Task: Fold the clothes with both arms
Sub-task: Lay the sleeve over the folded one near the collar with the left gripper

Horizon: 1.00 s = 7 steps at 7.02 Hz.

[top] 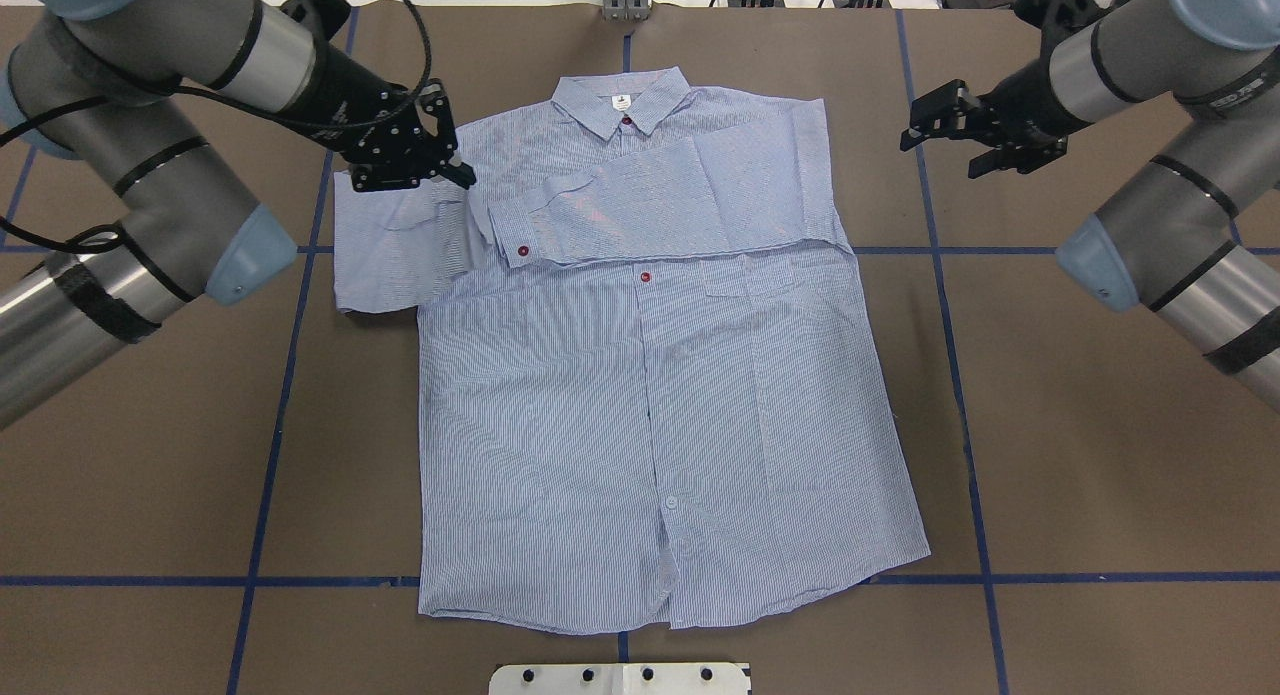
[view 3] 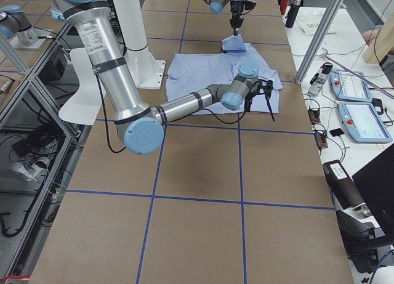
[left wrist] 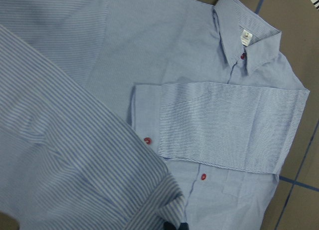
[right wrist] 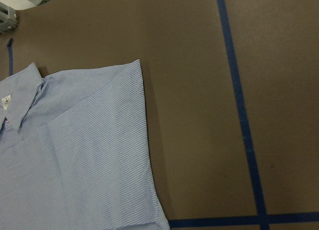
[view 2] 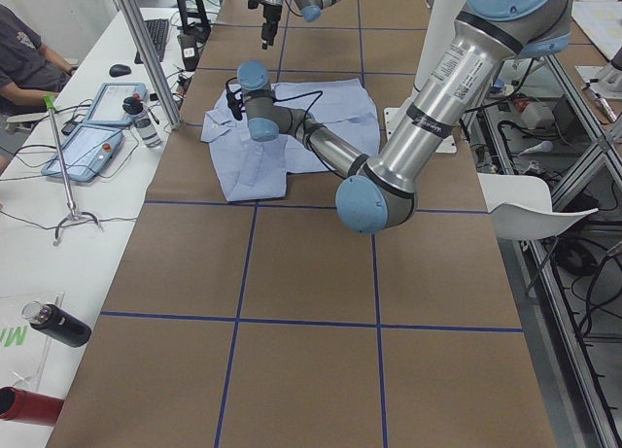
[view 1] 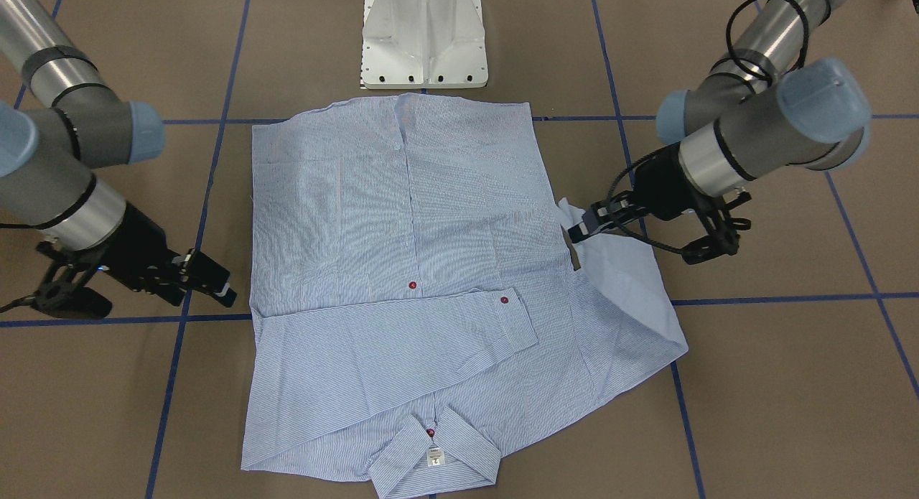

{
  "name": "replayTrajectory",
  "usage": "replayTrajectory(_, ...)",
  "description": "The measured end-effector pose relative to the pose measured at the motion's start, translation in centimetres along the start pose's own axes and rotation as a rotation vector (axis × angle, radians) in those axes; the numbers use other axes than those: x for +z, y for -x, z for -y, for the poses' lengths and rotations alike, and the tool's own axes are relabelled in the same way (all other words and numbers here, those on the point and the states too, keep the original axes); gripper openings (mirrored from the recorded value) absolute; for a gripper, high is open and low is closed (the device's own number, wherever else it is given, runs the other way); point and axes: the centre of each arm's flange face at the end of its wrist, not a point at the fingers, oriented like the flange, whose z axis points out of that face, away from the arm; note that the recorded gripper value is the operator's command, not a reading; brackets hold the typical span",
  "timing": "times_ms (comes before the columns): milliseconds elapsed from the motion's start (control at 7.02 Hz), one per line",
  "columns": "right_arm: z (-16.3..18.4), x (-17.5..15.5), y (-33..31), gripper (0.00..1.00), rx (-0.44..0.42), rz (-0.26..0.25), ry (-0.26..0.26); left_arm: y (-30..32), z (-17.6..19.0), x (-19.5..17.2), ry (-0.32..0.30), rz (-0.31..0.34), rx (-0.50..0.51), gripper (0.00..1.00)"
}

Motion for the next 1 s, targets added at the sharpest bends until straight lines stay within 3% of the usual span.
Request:
replayTrajectory(285,0.8,-1.3,-3.2,0.99,0.003,-0.015,-0.003,-6.1,-1.5,4.7,-0.026,-0.01,-0.038,0.0)
replayTrajectory(998,0.9,-1.8,-5.3,0.99,0.006,-0.028,-0.007,-13.3,-4.4,12.3,-0.096,-0.024,-0.056,0.0)
